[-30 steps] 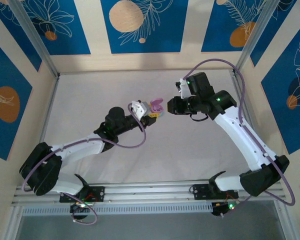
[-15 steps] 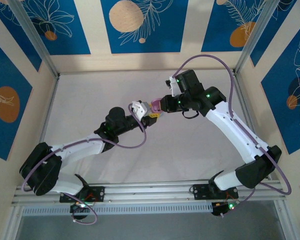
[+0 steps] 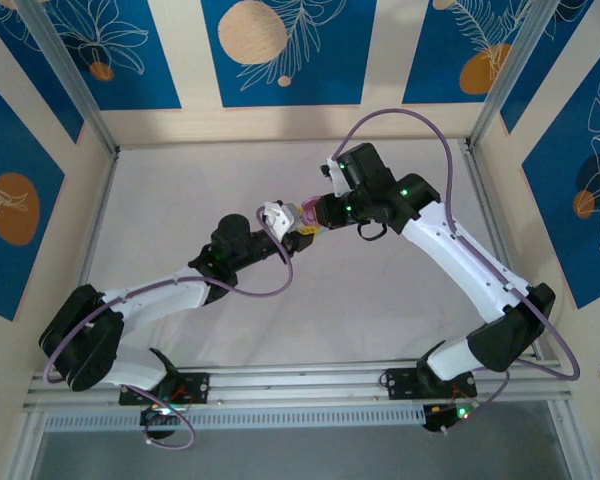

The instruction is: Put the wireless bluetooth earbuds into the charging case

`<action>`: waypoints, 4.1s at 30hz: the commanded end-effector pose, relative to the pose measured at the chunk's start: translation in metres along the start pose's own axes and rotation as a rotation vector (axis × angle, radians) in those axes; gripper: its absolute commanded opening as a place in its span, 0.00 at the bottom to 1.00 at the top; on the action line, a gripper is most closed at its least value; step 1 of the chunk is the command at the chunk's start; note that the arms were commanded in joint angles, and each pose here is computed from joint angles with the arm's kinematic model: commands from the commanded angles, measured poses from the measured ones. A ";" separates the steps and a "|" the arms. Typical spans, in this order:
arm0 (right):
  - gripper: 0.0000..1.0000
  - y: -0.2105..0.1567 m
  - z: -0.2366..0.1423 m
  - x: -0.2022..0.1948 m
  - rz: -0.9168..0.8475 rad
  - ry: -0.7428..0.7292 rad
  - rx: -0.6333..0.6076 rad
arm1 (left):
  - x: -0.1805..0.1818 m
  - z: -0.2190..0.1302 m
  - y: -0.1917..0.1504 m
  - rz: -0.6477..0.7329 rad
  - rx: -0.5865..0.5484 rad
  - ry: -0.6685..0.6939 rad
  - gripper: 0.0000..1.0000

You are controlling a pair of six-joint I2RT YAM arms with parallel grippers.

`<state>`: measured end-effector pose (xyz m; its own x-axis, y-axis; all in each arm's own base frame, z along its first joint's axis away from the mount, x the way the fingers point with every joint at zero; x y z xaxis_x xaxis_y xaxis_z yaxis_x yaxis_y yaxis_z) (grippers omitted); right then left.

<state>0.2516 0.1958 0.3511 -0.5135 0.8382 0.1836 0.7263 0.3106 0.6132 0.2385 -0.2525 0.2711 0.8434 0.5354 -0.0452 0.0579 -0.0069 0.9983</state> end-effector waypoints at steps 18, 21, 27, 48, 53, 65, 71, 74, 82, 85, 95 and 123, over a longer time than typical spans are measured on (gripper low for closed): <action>0.31 0.002 -0.013 0.005 0.012 0.146 0.011 | -0.007 -0.004 0.035 0.019 -0.158 -0.026 0.29; 0.31 0.003 -0.015 0.005 0.016 0.164 0.007 | -0.007 -0.004 0.035 0.018 -0.159 -0.026 0.29; 0.36 0.003 -0.021 0.002 0.041 0.184 -0.005 | -0.007 -0.004 0.036 0.018 -0.161 -0.026 0.29; 0.50 0.008 -0.064 -0.048 0.339 0.317 -0.255 | -0.015 -0.007 0.042 0.059 -0.156 -0.117 0.30; 0.52 0.023 -0.052 -0.053 0.368 0.426 -0.186 | -0.017 -0.008 0.047 0.069 -0.153 -0.141 0.30; 0.54 0.028 -0.025 -0.041 0.324 0.587 -0.019 | -0.016 -0.008 0.054 0.052 -0.186 -0.128 0.30; 0.55 0.009 -0.029 -0.041 0.348 0.674 -0.010 | -0.016 -0.007 0.058 0.052 -0.205 -0.128 0.30; 0.57 0.002 -0.030 -0.043 0.375 0.755 -0.020 | -0.016 -0.007 0.060 0.048 -0.217 -0.131 0.31; 0.58 -0.006 -0.024 -0.042 0.381 0.976 0.020 | -0.018 -0.006 0.068 0.027 -0.251 -0.170 0.31; 0.58 -0.006 -0.019 -0.045 0.403 0.995 0.031 | -0.020 -0.004 0.069 0.020 -0.259 -0.194 0.31; 0.48 -0.005 -0.010 -0.056 0.440 1.047 0.027 | -0.023 -0.001 0.073 0.009 -0.248 -0.256 0.33; 0.20 -0.085 0.104 -0.109 0.717 0.522 0.091 | 0.002 -0.038 0.047 -0.021 -0.159 0.198 0.92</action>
<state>0.2902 0.1160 0.2234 -0.0533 0.4739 0.8790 0.9691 -0.1879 0.1600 0.2221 -0.2298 0.3161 0.7954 0.6018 -0.0722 -0.0081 0.1296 0.9915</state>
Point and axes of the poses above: each hand's point on the last joint's axis, 136 mm out from that joint toward the fingers, its own z axis out along the fingers, its own x axis along the line the jaws close on, y = z × x, the point moved 10 cm from there along -z, back along the fingers, and after that the axes turned 7 degrees about -z, right-handed, at the moved point
